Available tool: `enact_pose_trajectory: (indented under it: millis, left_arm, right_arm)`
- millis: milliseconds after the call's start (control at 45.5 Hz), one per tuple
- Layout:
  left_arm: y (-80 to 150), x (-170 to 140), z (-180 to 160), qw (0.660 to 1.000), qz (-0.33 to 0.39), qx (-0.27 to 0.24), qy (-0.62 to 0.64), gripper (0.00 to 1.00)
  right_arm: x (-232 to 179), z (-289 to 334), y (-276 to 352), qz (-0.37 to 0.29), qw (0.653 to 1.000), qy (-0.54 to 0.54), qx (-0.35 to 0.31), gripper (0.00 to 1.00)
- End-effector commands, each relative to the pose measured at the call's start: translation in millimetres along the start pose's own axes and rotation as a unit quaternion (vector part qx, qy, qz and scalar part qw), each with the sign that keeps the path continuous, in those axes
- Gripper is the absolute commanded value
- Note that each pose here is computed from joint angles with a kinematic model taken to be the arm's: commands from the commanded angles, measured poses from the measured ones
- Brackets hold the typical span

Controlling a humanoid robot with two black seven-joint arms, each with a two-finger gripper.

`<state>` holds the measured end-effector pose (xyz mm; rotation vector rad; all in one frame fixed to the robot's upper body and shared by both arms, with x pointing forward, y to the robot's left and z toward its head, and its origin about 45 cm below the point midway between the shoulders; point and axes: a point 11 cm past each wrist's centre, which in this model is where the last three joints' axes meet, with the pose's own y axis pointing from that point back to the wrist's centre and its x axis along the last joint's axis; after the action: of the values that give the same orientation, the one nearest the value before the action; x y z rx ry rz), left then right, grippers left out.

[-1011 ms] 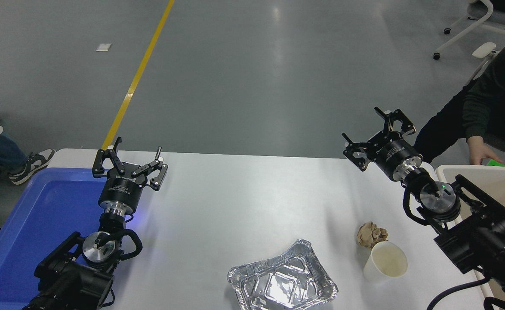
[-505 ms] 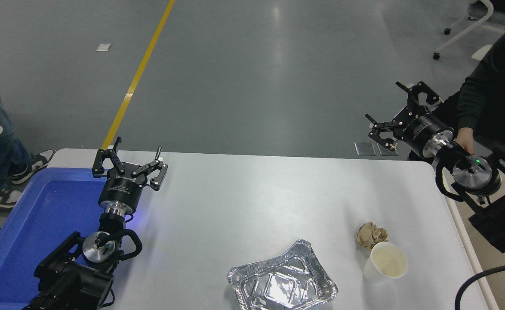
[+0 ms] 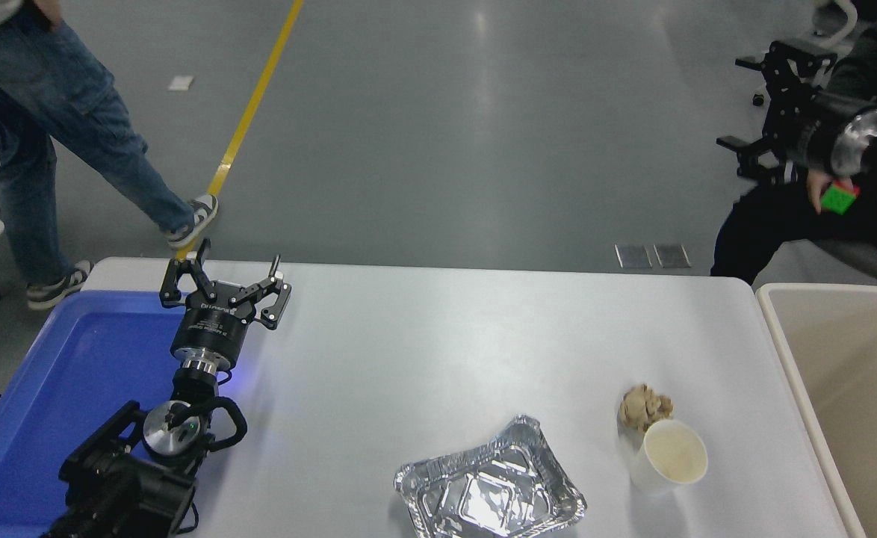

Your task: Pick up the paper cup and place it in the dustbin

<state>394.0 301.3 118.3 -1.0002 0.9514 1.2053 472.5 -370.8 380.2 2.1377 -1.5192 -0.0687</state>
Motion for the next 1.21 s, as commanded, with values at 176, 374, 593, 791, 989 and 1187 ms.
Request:
enact_pose_trajectory:
  millis: [176, 374, 593, 791, 989, 1187]
  left_arm:
    - [0, 0, 0, 1.0, 0.0, 0.0, 0.0, 0.99]
    - [0, 0, 0, 1.0, 0.0, 0.0, 0.0, 0.99]
    - [0, 0, 1, 1.0, 0.001, -0.002, 0.001, 0.99]
    - [0, 0, 1, 1.0, 0.0, -0.002, 0.001, 0.99]
    - [0, 0, 1, 1.0, 0.001, -0.001, 0.0, 0.99]
    - [0, 0, 0, 1.0, 0.0, 0.0, 0.0, 0.99]
  right_arm:
    - [-56, -18, 63, -0.103, 0.959, 0.237, -0.118, 1.0]
    - [-78, 3, 98, -0.163, 0.89, 0.378, -0.197, 1.0]
    - [-105, 23, 124, -0.264, 0.826, 0.431, -0.249, 1.0]
    - [-109, 36, 131, -0.297, 0.793, 0.445, -0.291, 1.0]
    - [-112, 41, 131, -0.317, 0.753, 0.481, -0.318, 1.0]
    - [-111, 61, 132, -0.336, 0.733, 0.483, -0.342, 1.0]
